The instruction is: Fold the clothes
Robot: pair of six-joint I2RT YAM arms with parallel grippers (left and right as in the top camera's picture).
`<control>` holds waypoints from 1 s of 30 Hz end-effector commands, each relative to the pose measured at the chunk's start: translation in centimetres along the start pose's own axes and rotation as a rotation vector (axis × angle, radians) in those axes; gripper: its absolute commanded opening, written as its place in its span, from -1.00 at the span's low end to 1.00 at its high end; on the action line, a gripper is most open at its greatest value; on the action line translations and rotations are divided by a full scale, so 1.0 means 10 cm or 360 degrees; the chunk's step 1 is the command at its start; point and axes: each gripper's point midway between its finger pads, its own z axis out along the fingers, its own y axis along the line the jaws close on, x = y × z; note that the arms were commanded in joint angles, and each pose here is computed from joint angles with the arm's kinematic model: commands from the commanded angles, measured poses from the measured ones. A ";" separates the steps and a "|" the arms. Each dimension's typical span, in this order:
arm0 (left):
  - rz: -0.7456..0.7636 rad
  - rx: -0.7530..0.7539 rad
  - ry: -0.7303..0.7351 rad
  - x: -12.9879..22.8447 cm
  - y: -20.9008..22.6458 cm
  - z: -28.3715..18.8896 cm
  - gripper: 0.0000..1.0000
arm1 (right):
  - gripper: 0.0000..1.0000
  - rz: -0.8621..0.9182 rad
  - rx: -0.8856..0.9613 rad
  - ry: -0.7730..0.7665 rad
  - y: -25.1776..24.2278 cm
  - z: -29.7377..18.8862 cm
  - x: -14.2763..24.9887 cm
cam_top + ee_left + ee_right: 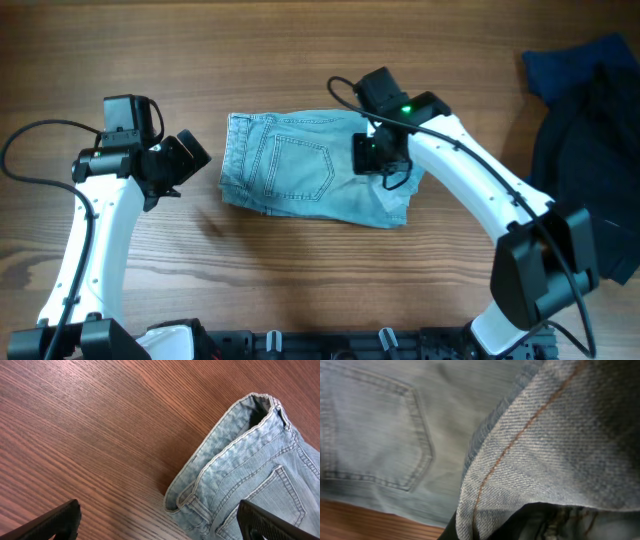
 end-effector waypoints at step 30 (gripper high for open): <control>-0.0011 -0.0035 -0.0002 0.00 0.06 -0.01 0.99 | 0.31 -0.0298 -0.0879 -0.0061 1.19 -0.66 0.03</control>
